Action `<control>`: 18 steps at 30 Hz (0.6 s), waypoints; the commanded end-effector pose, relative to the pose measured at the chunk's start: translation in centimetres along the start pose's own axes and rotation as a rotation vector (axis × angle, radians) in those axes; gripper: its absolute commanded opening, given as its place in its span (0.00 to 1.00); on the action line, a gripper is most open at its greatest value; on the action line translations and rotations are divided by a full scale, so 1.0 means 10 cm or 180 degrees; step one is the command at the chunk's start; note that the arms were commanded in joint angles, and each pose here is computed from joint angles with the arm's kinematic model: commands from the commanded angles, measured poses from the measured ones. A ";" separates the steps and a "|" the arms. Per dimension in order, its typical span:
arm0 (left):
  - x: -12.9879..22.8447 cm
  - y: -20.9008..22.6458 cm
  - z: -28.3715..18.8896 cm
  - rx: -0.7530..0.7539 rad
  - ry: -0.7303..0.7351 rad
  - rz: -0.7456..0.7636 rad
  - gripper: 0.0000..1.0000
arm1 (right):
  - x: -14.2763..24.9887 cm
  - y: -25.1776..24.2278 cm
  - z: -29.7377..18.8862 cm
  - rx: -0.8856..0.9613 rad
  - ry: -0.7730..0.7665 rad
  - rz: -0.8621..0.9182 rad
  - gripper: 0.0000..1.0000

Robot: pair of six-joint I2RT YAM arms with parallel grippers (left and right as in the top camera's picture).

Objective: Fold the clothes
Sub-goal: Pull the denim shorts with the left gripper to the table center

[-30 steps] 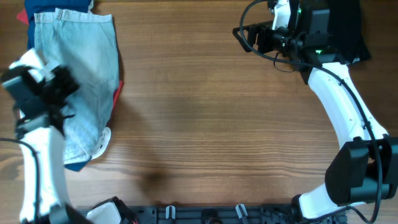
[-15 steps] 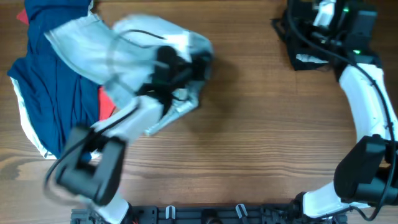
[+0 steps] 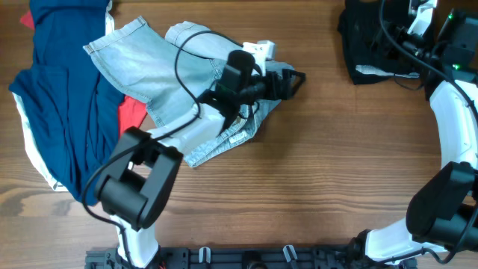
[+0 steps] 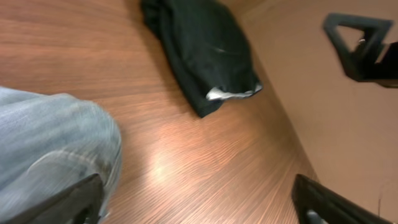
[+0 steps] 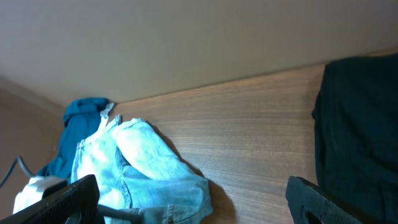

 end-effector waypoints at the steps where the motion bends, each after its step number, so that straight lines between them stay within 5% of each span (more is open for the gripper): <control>1: -0.54 -0.17 -0.61 0.0007 -0.0378 0.0032 1.00 | -0.04 0.04 0.04 -0.0148 0.0000 -0.0187 0.97; 7: -0.86 -0.08 -1.60 -0.0549 -0.0598 -0.0224 1.00 | 0.18 0.20 0.28 0.0002 0.0375 -0.0226 0.91; 13: -0.76 0.27 -2.36 -0.1776 -0.0715 -0.0589 1.00 | 0.69 0.67 0.82 0.0325 0.1113 -0.0203 0.90; 18: -0.64 0.42 -2.46 -0.2067 -0.0533 -0.0755 1.00 | 1.15 0.77 1.01 0.0763 0.1723 0.0261 0.91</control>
Point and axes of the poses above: each gripper's point midway between its finger pads, its own z axis out along the fingers, its own y axis along the line the jaws close on, x = y × z, the point moved 9 cm from there along -z, back along the fingers, and after that the axes turned 5 degrees about -z, right-handed, at the moved point
